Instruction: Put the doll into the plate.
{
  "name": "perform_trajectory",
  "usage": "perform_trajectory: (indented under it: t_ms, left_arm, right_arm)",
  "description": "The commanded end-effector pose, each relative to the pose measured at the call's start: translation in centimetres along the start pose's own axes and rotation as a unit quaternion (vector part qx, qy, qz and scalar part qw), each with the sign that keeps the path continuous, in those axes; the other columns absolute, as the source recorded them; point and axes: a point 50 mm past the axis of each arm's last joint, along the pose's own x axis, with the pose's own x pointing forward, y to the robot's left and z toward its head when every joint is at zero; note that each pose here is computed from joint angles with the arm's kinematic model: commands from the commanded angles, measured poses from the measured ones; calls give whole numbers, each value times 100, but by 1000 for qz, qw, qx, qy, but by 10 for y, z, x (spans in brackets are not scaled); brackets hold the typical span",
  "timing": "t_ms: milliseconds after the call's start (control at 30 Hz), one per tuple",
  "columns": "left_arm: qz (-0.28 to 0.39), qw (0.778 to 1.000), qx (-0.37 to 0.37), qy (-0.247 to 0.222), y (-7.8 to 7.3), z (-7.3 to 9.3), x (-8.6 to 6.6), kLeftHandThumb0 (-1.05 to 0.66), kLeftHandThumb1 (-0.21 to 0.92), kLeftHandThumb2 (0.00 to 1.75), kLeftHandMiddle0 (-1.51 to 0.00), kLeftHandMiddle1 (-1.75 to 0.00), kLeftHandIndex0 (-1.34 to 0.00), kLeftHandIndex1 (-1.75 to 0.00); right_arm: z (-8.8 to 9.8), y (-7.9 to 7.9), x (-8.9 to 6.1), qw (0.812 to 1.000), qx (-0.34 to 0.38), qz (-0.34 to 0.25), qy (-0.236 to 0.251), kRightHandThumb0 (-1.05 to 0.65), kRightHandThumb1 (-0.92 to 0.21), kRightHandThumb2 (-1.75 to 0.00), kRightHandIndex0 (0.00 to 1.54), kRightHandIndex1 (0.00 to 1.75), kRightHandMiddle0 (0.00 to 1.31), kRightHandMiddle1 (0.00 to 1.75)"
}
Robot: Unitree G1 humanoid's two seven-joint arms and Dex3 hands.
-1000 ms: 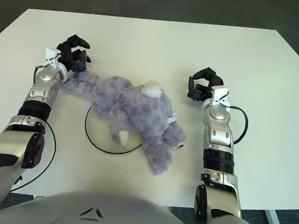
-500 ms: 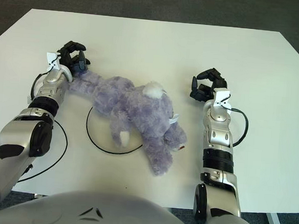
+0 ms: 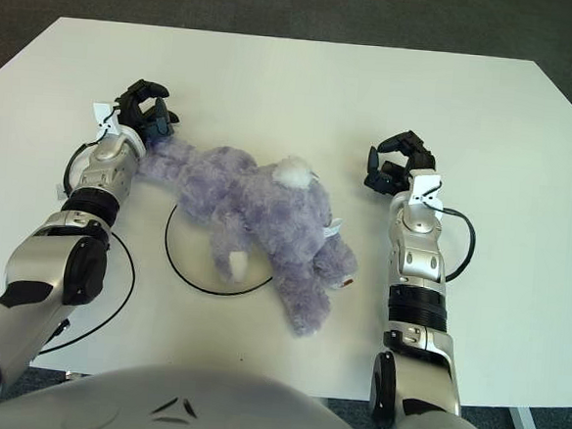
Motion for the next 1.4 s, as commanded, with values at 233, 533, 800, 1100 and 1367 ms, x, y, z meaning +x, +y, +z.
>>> perform_trajectory:
  t_ms: [233,533,800,1100,1367]
  left_arm:
    - [19,999,-40,3,8,-17,-15,-1,-7,172,-90,-175,-72,-164]
    - [5,998,-60,-34,9,-16,-27,-1,-8,175,-92,-175,-72,-166]
    - [-5,996,-73,-55,9,-15,-36,-1,-10,175,-93,-175,-76,-161]
    - [-15,992,-86,-89,6,-14,-58,-1,-12,175,-94,-175,-79,-157]
    - [0,989,-108,-102,4,-14,-68,-2,-13,175,-96,-175,-82,-152]
  right_arm:
    - [-14,0,-6,1000,-2,6,28,-46,-39,-122,116,175,55,175]
    - [-13,-2,-12,1000,-3,20,21,-46,-40,-122,116,175,55,175]
    - [-13,-5,-16,999,-8,23,23,-45,-42,-119,116,175,54,175]
    - [-11,-7,-21,999,-8,26,24,-45,-42,-119,116,175,53,175]
    - [-11,-9,-25,999,-8,25,25,-45,-42,-119,115,175,53,175]
